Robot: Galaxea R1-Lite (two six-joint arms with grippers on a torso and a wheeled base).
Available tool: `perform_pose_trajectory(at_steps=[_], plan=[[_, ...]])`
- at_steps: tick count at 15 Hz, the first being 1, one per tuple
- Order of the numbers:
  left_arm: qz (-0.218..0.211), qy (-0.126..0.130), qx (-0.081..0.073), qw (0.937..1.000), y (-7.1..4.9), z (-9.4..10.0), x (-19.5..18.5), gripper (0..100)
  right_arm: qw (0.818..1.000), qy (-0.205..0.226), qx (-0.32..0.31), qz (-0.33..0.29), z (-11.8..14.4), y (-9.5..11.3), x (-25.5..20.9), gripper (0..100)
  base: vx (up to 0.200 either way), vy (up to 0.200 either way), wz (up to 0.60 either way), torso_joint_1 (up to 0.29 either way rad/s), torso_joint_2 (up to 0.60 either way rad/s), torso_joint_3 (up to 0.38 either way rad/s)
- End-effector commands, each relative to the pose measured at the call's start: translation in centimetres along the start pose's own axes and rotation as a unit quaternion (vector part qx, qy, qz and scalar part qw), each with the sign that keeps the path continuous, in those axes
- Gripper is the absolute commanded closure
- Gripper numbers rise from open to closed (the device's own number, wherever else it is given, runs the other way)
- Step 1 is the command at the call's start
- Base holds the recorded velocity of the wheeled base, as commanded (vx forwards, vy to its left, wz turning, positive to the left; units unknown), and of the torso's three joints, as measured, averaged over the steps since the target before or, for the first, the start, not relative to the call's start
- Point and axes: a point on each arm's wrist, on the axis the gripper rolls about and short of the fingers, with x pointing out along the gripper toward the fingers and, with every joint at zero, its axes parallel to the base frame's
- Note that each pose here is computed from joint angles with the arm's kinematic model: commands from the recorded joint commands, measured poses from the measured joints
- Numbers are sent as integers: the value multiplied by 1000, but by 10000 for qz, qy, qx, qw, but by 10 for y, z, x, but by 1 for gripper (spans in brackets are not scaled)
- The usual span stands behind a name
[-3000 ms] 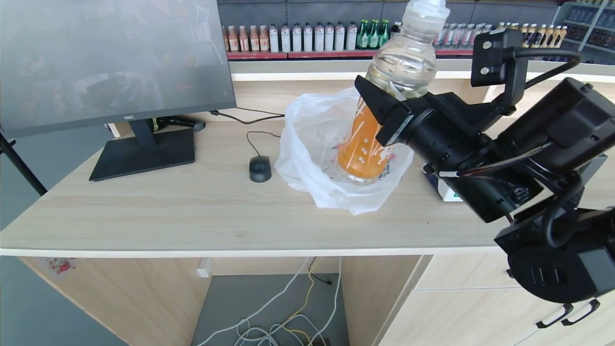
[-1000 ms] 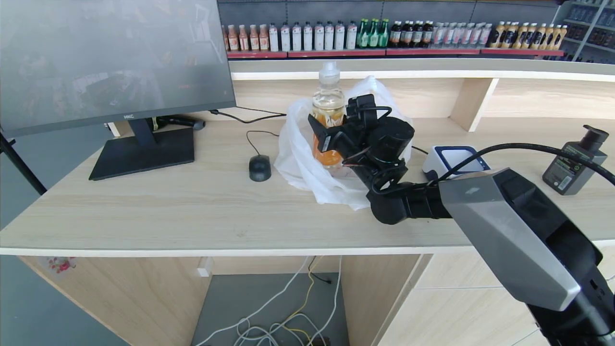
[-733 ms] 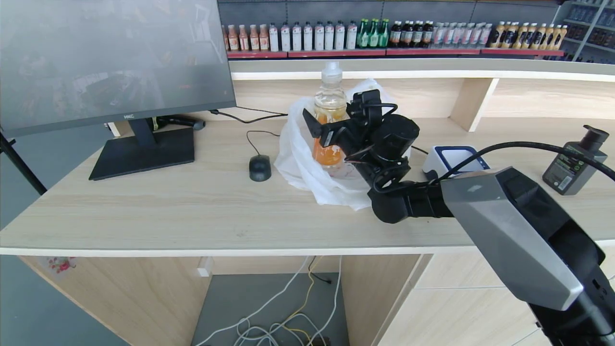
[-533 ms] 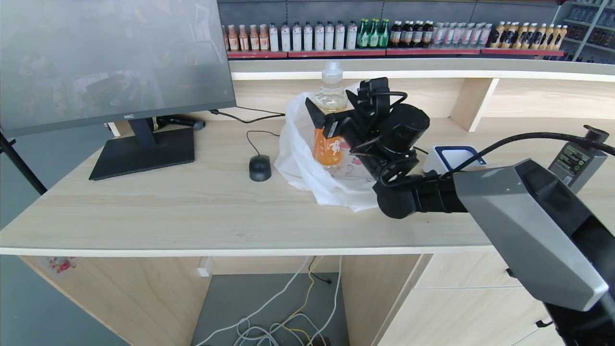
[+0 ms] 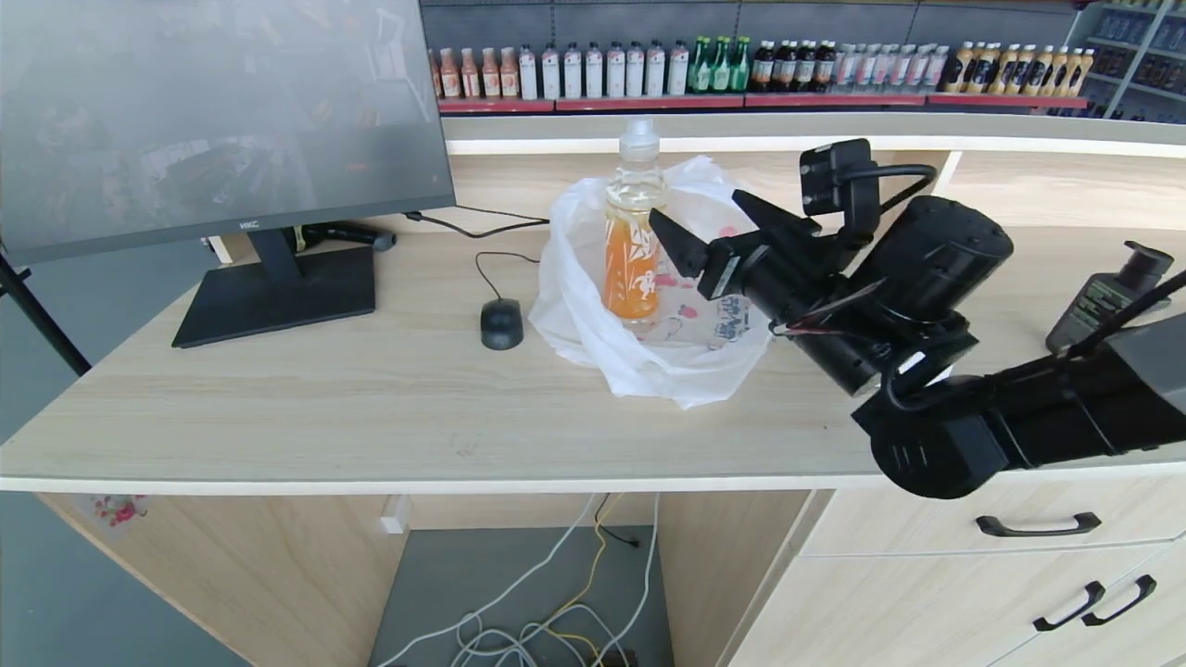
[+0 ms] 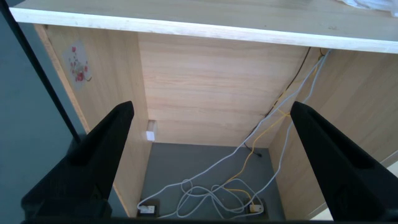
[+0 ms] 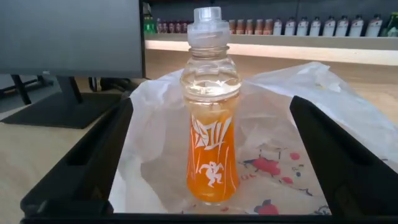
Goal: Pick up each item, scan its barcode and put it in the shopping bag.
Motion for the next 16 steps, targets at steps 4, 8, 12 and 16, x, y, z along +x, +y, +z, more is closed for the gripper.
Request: perform_pose_trajectory(at_steps=[4,8,12,16], plan=[[1,0,-1,10000,0,0,0,0,9995,-226,114,201,51,16,-145,0,0,0,0,0,0,0],[1,0,-1,10000,0,0,0,0,9993,-123,291,214,57,16,-184,0,0,0,0,0,0,0],[1,0,-1,10000,0,0,0,0,9992,-52,254,307,55,20,-189,0,0,0,0,0,0,0],[1,0,-1,10000,0,0,0,0,9992,-22,247,309,54,20,-189,0,0,0,0,0,0,0]])
